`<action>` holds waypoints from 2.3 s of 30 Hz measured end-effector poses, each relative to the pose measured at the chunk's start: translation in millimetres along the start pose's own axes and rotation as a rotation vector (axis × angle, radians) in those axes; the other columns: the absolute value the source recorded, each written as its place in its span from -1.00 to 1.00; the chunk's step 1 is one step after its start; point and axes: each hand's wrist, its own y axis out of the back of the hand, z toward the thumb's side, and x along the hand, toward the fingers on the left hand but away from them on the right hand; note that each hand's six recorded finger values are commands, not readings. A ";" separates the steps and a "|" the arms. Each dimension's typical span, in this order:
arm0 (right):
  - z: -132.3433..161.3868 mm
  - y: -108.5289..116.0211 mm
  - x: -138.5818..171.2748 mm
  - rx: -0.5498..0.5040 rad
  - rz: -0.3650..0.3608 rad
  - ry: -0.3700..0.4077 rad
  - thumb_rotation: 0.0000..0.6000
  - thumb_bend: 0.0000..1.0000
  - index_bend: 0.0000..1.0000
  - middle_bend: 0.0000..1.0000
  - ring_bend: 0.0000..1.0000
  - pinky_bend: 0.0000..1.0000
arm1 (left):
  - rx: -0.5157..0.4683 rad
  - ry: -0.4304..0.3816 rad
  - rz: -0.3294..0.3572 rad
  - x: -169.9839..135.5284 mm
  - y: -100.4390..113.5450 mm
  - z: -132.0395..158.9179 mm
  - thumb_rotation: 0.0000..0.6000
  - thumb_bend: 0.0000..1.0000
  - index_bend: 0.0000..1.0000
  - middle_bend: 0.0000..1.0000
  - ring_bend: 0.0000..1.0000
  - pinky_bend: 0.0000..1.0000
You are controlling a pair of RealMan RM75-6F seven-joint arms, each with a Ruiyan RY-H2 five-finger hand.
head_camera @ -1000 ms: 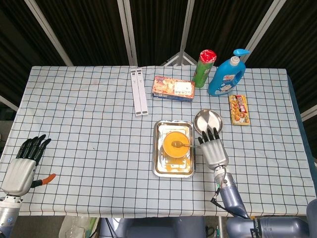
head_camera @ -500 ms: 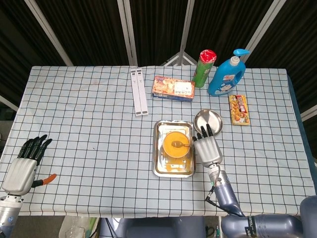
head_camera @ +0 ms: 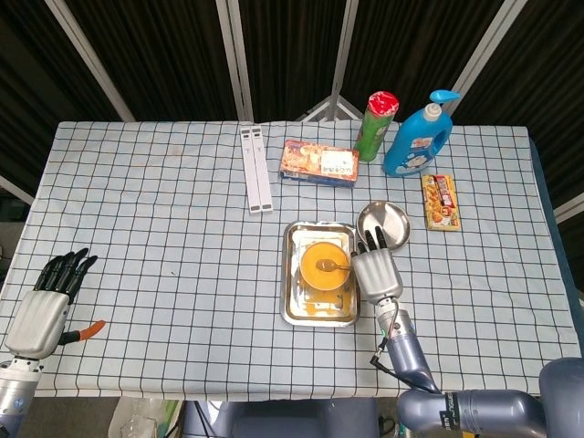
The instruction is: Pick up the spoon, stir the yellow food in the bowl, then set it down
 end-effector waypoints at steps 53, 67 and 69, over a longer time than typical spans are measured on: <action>-11.6 0.4 -17.2 -0.011 0.030 -0.068 1.00 -0.10 -0.13 -0.38 -0.79 -1.00 | -0.013 0.005 -0.010 0.2 -0.3 -0.5 1.00 -1.00 -1.00 -1.00 -1.00 -0.93; -1.8 1.7 -15.3 -0.032 0.012 -0.041 1.00 -0.10 -0.10 -0.13 -0.55 -1.00 | -0.015 0.005 -0.010 0.2 -0.2 -0.6 1.00 -1.00 -1.00 -1.00 -1.00 -0.93; -0.8 1.1 -15.6 -0.032 0.009 -0.037 1.00 -0.10 -0.10 -0.12 -0.54 -1.00 | -0.016 0.005 -0.009 0.3 -0.2 -0.7 1.00 -1.00 -1.00 -1.00 -1.00 -0.93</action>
